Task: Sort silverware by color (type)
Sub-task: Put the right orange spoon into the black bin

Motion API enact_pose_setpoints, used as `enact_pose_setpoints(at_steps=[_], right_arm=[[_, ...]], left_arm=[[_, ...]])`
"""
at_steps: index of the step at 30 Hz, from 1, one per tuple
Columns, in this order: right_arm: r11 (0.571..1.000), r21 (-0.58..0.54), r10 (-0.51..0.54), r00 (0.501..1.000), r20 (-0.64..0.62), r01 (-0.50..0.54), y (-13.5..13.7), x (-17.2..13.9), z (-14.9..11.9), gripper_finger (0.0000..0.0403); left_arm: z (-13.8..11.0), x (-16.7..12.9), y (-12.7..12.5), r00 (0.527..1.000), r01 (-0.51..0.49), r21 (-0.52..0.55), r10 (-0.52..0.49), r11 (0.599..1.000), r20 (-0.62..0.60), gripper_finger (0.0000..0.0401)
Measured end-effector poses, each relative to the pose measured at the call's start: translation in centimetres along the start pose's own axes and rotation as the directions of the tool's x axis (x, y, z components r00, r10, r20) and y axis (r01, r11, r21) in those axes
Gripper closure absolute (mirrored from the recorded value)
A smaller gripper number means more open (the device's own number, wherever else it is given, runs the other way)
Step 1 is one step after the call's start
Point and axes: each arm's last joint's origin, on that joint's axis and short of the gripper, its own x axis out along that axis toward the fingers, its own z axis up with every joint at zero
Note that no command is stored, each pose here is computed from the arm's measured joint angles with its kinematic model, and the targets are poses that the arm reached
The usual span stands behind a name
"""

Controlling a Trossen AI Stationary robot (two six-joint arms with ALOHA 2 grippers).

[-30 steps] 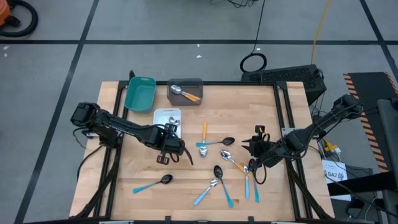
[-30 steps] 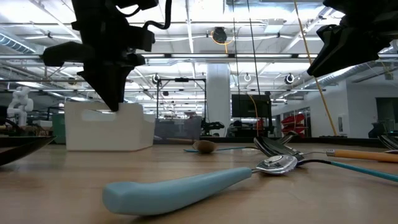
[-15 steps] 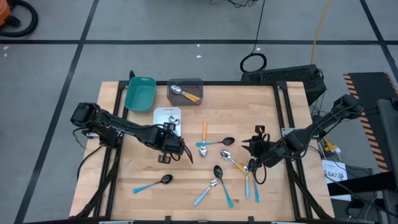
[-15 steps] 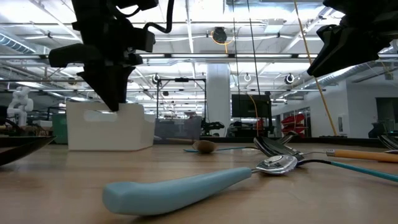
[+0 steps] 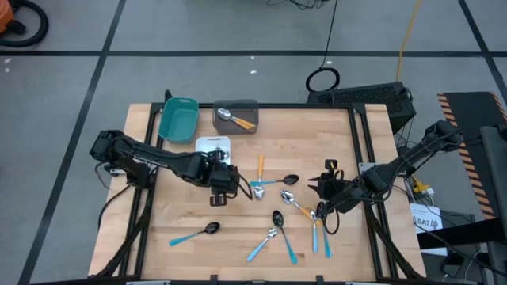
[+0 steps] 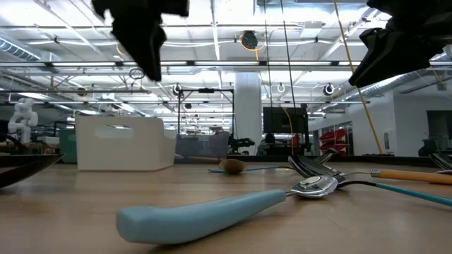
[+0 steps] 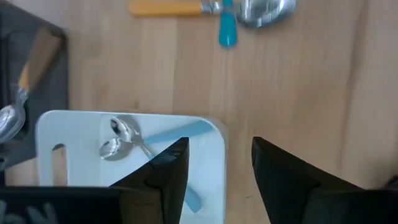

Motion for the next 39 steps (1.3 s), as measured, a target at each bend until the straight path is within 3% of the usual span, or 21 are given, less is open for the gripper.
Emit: enact_pose_setpoints(at_steps=[4, 9, 20, 27, 34, 39], right_arm=[[1.0, 0.023, 0.001, 1.0, 0.0, -0.001, 0.0, 0.0, 0.0, 0.0321], [0.996, 0.088, 0.002, 1.0, 0.0, -0.002, 0.0, 0.0, 0.0, 0.0321], [0.966, 0.256, 0.046, 0.999, -0.009, -0.043, 0.1, 0.0, 0.0, 0.0321], [0.931, 0.353, 0.107, 0.994, -0.019, -0.093, 0.3, 0.0, 0.0, 0.0321], [0.911, 0.372, 0.199, 0.98, -0.025, -0.176, 0.8, 0.5, 0.3, 0.0321], [0.906, 0.373, 0.25, 0.964, -0.093, -0.199, 1.4, 1.9, 0.1, 0.0321]], left_arm=[[1.1, -1.9, 0.1, 0.998, 0.021, -0.102, -0.015, 0.995, 0.056, 0.0226], [1.6, -2.6, -2.1, 0.98, 0.0, -0.064, 0.012, 0.998, 0.197, 0.0226], [1.3, -3.0, -7.2, 0.854, -0.088, -0.159, 0.157, 0.983, 0.497, 0.0226], [0.6, -2.3, -7.7, 0.855, -0.093, -0.169, 0.165, 0.981, 0.492, 0.0226], [0.4, -2.2, -7.9, 0.855, -0.064, -0.21, 0.162, 0.976, 0.492, 0.0226], [0.5, -2.2, -7.9, 0.854, -0.051, -0.23, 0.162, 0.972, 0.494, 0.0226]])
